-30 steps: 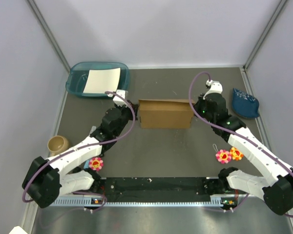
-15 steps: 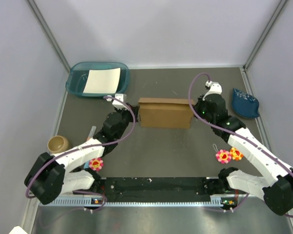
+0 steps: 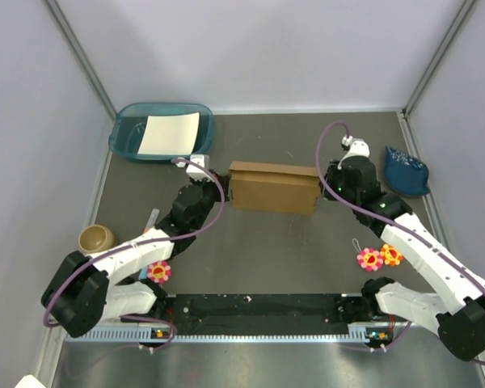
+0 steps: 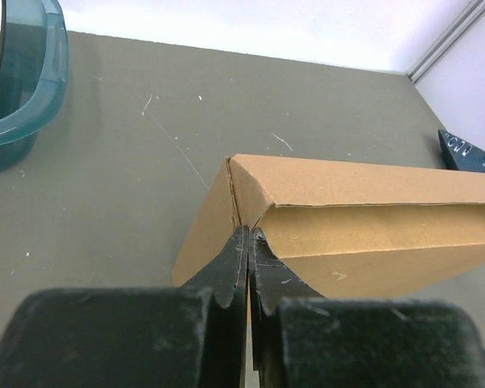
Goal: Fold the paper box
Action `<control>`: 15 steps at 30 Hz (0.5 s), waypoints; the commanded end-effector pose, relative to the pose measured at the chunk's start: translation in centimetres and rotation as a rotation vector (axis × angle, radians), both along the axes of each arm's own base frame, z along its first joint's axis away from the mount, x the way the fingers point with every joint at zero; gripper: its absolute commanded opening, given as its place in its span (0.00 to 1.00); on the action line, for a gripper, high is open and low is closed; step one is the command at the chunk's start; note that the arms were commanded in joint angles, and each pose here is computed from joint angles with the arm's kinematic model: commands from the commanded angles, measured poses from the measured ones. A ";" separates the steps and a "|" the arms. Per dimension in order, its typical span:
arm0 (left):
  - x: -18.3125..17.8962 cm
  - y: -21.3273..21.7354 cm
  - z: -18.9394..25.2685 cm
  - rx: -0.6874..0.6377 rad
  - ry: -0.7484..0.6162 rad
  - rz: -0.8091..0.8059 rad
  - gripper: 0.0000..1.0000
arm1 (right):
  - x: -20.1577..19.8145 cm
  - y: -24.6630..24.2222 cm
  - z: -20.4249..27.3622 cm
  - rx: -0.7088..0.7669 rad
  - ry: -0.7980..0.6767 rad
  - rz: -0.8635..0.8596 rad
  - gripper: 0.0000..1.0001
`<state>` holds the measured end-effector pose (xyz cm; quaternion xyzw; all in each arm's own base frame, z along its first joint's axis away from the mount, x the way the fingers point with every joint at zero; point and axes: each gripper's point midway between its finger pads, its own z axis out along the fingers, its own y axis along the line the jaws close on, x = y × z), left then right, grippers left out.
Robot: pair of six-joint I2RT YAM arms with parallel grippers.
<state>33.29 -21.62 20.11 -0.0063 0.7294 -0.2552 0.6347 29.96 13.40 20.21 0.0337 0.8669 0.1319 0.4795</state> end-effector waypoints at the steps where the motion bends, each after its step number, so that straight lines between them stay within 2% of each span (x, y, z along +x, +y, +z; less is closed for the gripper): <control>1: -1.0 1.2 -5.9 0.181 0.186 0.010 0.00 | -0.5 0.1 4.2 0.021 -0.062 0.021 0.26; 9: -0.7 0.7 -5.7 0.182 0.191 0.003 0.00 | 0.0 0.1 5.8 0.003 -0.096 0.029 0.27; 15: -0.6 0.6 -5.6 0.188 0.192 -0.003 0.00 | 0.2 0.5 7.8 0.067 -0.169 0.028 0.27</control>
